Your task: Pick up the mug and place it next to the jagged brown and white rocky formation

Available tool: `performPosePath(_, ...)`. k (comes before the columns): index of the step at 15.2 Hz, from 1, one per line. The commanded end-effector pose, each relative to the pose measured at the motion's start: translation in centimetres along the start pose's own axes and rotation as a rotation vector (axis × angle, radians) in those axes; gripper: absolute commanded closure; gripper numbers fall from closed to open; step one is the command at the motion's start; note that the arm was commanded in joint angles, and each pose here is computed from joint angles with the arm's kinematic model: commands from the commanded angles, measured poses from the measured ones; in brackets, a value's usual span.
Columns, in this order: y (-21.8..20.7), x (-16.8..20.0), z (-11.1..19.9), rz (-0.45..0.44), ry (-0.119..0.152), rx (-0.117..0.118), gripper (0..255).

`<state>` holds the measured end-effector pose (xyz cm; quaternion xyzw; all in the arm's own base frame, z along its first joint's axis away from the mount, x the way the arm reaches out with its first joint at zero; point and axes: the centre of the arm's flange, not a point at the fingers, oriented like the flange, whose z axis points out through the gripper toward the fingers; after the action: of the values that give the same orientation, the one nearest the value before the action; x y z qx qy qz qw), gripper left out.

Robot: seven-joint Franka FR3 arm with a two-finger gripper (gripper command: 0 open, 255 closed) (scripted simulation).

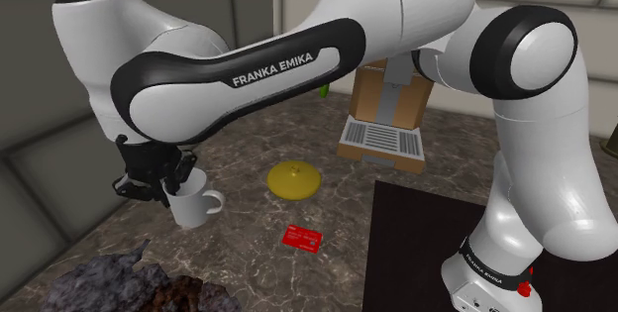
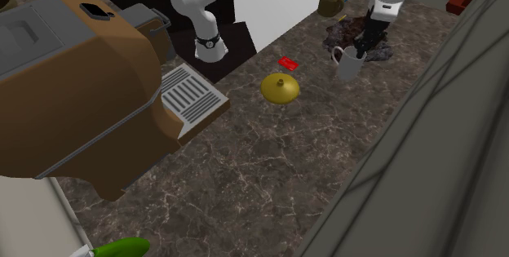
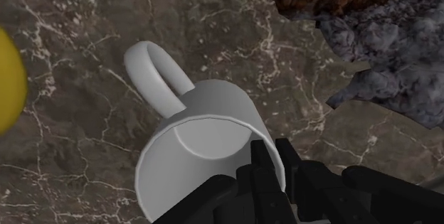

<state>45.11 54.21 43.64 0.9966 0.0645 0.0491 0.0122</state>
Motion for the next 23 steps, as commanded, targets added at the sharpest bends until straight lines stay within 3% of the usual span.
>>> performPosePath(1, 0.1, -0.1, 1.0, 0.000, 0.000, 0.000, 255)
performPosePath(7, 0.0, -0.4, 4.3, 0.000, 0.000, 0.000, 255)
performPosePath(15, 0.0, -0.4, 4.3, 0.000, 0.000, 0.000, 255)
performPosePath(16, 0.0, -0.4, 4.3, 0.000, 0.000, 0.000, 0)
performPosePath(21, 0.0, -0.4, 4.3, 0.000, 0.000, 0.000, 0)
performPosePath(23, 0.0, -0.4, 1.7, 0.000, 0.000, 0.000, 0)
